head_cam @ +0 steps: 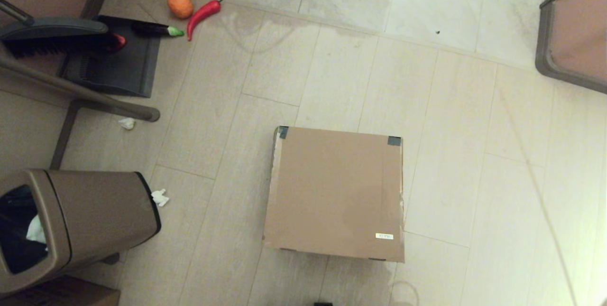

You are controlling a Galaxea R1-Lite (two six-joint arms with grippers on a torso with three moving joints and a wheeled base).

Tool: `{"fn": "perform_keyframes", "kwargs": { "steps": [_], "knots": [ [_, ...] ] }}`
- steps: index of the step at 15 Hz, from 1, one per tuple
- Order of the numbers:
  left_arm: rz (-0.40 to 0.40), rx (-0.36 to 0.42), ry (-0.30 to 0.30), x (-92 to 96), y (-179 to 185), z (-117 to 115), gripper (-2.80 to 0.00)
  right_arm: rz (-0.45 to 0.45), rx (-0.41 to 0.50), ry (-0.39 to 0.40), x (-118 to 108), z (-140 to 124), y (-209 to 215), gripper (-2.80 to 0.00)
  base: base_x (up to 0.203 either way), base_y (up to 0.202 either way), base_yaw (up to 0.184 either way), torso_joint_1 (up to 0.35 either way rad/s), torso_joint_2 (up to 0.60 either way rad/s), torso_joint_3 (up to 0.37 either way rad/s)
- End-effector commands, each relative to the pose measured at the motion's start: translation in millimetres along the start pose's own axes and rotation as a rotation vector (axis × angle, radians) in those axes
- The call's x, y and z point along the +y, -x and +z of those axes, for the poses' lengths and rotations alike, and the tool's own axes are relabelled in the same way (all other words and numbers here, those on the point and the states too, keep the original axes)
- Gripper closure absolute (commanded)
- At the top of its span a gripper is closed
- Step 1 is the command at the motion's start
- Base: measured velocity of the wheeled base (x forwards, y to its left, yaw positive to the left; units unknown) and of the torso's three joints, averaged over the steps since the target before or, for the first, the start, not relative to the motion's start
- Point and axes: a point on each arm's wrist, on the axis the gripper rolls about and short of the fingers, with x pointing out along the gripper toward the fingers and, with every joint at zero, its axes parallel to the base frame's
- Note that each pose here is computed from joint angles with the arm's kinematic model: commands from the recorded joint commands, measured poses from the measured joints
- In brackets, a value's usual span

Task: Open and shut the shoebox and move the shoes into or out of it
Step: Open the shoe box

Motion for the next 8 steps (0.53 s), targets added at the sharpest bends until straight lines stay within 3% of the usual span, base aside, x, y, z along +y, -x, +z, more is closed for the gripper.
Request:
{"fn": "perform_keyframes", "kwargs": {
  "steps": [1,6,8],
  "knots": [
    [-0.035,0.137,0.019,-0.2,-32.6,20.6,0.00,0.012,0.104,-0.002,0.4,6.7,-14.0,0.00,0.000,0.000,0.000,0.000,0.00,0.000],
    [-0.091,0.296,0.213,-4.5,-87.1,30.1,0.00,0.049,0.400,-0.106,4.2,11.2,-56.8,0.00,0.000,0.000,0.000,0.000,0.00,0.000],
    [-0.161,0.357,0.285,-7.0,-99.9,29.0,0.00,0.047,0.500,-0.188,6.1,11.7,-74.9,0.00,0.000,0.000,0.000,0.000,0.00,0.000]
  ]
}}
